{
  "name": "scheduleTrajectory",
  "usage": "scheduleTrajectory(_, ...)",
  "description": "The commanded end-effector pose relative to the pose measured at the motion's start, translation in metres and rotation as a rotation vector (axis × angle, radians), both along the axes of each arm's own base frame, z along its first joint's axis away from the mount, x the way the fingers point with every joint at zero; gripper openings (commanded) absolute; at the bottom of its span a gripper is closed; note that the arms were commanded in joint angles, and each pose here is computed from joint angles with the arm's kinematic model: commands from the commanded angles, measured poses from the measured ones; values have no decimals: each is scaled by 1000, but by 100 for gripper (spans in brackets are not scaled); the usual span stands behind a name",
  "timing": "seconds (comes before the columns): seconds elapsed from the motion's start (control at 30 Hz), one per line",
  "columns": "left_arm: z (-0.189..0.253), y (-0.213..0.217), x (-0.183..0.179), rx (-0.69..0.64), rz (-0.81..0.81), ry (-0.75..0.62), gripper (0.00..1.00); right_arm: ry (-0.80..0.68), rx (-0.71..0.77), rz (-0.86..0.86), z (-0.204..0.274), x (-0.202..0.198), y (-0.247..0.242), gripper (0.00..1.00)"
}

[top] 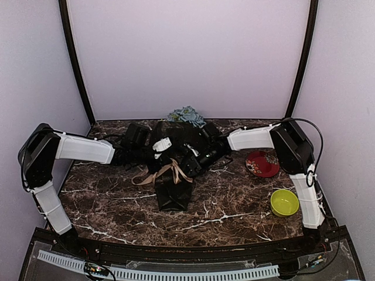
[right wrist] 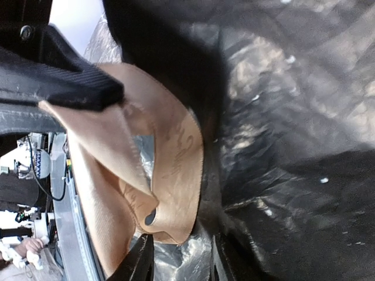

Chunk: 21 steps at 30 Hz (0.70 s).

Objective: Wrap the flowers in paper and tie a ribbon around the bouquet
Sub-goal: Cross the ribbon over the folded bouquet.

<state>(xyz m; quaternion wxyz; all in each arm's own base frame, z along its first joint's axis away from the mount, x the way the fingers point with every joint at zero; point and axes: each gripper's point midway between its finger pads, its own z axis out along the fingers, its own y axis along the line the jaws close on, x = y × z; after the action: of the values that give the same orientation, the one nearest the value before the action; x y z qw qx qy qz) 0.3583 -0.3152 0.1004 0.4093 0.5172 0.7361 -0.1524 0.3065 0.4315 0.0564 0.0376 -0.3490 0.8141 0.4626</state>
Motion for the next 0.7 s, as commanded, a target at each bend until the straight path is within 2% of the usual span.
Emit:
scheduleTrajectory(0.0, 0, -1, 3, -15, 10, 11, 0, -82, 42, -89, 34, 30, 4, 34)
scheduleTrajectory(0.33, -9, 0, 4, -5, 28, 38, 0, -176, -21, -344, 49, 88, -12, 37)
scheduleTrajectory(0.57, -13, 0, 4, -8, 35, 58, 0, -222, -39, -399, 59, 93, -21, 37)
scheduleTrajectory(0.67, -14, -1, 5, -9, 44, 65, 0, -251, -42, -402, 67, 90, -24, 33)
